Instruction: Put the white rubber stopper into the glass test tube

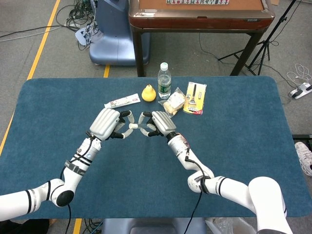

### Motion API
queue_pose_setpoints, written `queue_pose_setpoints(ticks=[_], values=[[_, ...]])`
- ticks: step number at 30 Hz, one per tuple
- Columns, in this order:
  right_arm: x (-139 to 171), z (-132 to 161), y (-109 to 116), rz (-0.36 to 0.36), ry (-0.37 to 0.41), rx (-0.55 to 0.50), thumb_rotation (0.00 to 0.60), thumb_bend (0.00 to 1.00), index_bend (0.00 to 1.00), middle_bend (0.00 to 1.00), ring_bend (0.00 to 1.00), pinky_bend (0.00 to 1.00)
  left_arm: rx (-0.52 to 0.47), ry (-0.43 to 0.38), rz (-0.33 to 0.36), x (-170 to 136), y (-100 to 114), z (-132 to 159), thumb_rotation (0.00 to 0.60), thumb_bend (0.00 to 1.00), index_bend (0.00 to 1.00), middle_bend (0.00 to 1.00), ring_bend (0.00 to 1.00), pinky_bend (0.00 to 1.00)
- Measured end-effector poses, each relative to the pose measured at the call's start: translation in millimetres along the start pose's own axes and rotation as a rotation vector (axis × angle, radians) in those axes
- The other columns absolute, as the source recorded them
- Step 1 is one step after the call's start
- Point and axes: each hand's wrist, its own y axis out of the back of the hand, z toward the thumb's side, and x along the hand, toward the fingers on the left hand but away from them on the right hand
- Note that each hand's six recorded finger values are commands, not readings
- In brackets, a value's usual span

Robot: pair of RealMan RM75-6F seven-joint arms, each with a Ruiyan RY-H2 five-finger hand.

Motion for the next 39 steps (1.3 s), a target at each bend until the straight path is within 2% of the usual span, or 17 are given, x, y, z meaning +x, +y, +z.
queue_pose_setpoints(ticks=[17, 39], values=[[-1.9, -2.1, -3.8, 0.010, -0.031, 0.027, 0.600, 0.49, 0.92, 1.00, 1.00, 1.00, 0.164, 0.002, -0.031, 1.6, -10.7, -7.9, 0.600, 0.30, 0.57, 1.00, 1.00, 1.00], [-3.9, -3.8, -11.1, 0.025, -0.058, 0.033, 0.600, 0.49, 0.92, 1.00, 1.00, 1.00, 0.288, -0.001, -0.034, -1.7, -9.8, -11.5, 0.600, 0.30, 0.58, 1.00, 1.00, 1.00]])
